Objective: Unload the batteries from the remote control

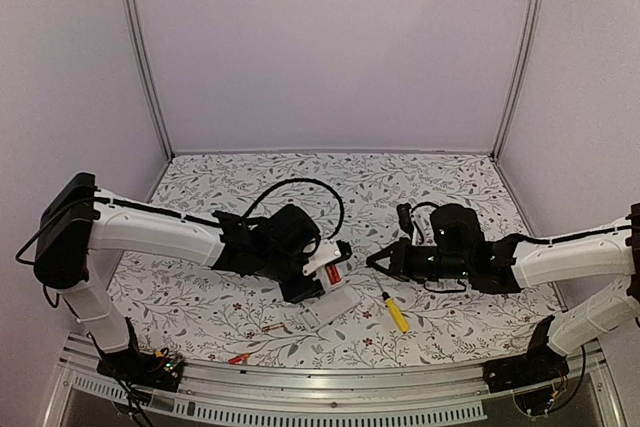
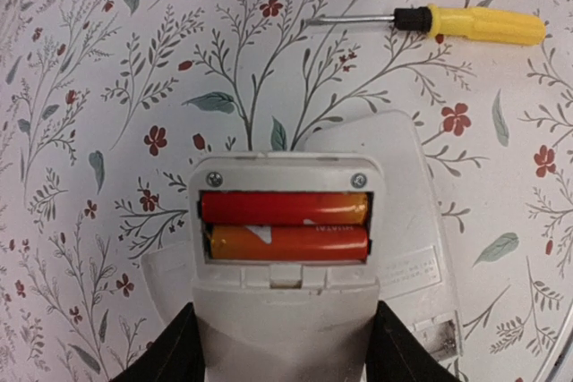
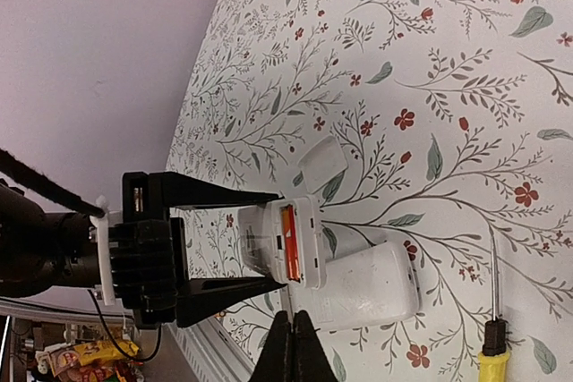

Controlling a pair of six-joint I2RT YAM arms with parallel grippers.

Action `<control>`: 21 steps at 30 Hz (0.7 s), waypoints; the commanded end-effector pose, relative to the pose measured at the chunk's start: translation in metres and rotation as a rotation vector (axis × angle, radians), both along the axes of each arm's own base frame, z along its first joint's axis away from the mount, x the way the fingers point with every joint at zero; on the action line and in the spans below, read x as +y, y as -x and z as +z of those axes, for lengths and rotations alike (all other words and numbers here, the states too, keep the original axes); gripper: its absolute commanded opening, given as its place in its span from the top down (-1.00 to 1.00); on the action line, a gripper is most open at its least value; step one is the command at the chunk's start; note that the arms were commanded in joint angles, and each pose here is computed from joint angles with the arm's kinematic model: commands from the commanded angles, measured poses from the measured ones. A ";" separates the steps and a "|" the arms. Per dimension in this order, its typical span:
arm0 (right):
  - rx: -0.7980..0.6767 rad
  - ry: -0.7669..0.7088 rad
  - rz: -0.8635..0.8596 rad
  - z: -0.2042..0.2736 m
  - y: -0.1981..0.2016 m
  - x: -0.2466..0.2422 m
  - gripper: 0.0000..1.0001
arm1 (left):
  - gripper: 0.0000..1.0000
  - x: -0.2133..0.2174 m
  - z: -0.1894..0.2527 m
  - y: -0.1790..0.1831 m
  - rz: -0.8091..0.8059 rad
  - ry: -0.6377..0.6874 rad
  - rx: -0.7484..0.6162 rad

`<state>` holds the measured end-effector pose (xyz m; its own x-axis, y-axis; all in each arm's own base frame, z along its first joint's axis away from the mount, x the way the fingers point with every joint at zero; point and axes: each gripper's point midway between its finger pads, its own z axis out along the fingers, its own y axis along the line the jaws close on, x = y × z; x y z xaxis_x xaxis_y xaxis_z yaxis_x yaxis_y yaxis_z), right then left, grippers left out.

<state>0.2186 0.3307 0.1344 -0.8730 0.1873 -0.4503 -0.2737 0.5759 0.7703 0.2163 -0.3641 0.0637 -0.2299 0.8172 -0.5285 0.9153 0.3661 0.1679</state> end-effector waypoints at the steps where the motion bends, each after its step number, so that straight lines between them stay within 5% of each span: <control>1: 0.023 0.048 -0.022 -0.018 -0.002 -0.008 1.00 | 0.67 0.001 -0.001 -0.004 0.012 0.001 0.000; 13: 0.018 0.050 -0.033 -0.017 -0.003 -0.009 0.88 | 0.67 -0.001 0.003 -0.004 0.010 0.016 0.003; 21: 0.012 0.071 -0.046 -0.019 -0.004 -0.013 0.52 | 0.67 -0.006 0.010 0.000 0.003 0.042 0.020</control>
<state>0.2208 0.3274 0.1275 -0.8719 0.1935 -0.4498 -0.2583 0.5986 0.7583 0.2148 -0.3648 0.0635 -0.2341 0.8151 -0.5299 0.9174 0.3656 0.1571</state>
